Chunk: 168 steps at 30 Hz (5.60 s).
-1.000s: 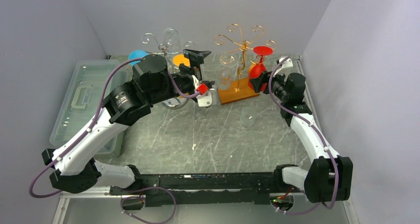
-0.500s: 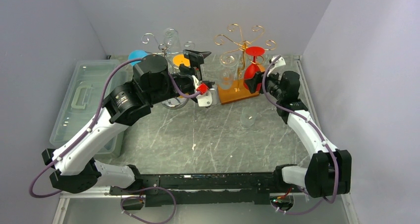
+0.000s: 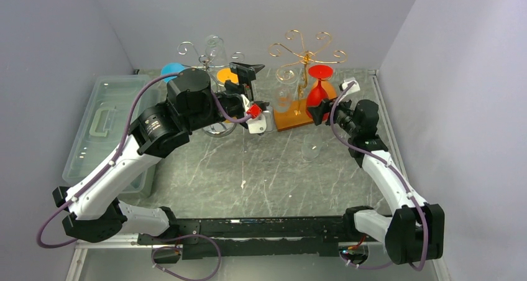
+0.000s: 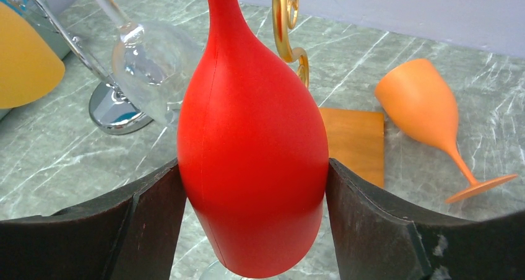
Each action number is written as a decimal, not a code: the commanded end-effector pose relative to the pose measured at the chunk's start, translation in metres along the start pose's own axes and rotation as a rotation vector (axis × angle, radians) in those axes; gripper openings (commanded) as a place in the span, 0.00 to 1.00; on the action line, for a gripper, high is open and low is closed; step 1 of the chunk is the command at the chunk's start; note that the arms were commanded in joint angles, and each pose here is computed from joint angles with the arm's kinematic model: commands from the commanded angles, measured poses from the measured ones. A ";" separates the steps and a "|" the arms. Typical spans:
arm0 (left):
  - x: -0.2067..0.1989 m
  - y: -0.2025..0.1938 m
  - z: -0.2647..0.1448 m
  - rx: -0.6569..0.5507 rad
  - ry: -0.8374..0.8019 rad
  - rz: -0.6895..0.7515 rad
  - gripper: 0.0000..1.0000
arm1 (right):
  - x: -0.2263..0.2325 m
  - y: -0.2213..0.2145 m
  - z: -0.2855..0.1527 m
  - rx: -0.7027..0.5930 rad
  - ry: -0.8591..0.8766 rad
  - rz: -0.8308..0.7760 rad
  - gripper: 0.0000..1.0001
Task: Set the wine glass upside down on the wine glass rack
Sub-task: Turn the wine glass upside down at the wine rack, then adjust the wine rack at the center of the board.
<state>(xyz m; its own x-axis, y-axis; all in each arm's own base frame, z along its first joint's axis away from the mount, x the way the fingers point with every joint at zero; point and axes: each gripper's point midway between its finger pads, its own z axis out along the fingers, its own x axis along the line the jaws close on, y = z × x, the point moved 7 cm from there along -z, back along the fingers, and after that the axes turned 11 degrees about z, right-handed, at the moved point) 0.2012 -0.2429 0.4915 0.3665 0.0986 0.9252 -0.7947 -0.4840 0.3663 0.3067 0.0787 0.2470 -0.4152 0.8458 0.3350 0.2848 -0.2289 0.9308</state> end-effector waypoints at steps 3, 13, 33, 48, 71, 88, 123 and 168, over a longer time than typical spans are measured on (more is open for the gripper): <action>0.003 0.002 -0.001 -0.004 0.017 -0.010 0.99 | 0.008 0.014 -0.009 -0.115 0.037 -0.060 0.62; 0.002 0.002 -0.003 -0.003 0.012 -0.011 0.99 | -0.003 0.005 -0.014 -0.169 -0.056 0.017 0.64; 0.001 -0.003 0.003 0.033 0.016 -0.049 0.99 | 0.014 0.048 -0.049 -0.125 -0.153 0.065 1.00; 0.014 -0.045 0.063 0.243 0.024 -0.492 0.86 | 0.021 0.173 -0.054 -0.349 -0.407 0.225 0.81; -0.002 -0.075 0.159 0.029 -0.050 -0.633 0.71 | -0.065 0.194 0.033 -0.348 -0.289 0.460 0.72; -0.006 -0.116 0.197 0.073 0.037 -0.766 0.62 | -0.065 0.180 0.053 -0.280 -0.088 0.590 0.52; -0.009 -0.128 0.231 -0.014 0.054 -0.820 0.48 | -0.040 0.154 0.027 -0.241 -0.162 0.631 0.02; -0.027 -0.162 0.263 0.071 0.107 -0.699 0.47 | 0.002 0.031 -0.034 -0.147 -0.410 0.766 0.00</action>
<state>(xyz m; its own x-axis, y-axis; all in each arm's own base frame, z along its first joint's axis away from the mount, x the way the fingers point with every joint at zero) 0.4158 -0.4133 0.3746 0.8303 0.3832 0.4047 -0.3080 -0.2896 0.9062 0.3100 0.0339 0.3450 0.0539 0.4886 0.8708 -0.0405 -0.8703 0.4908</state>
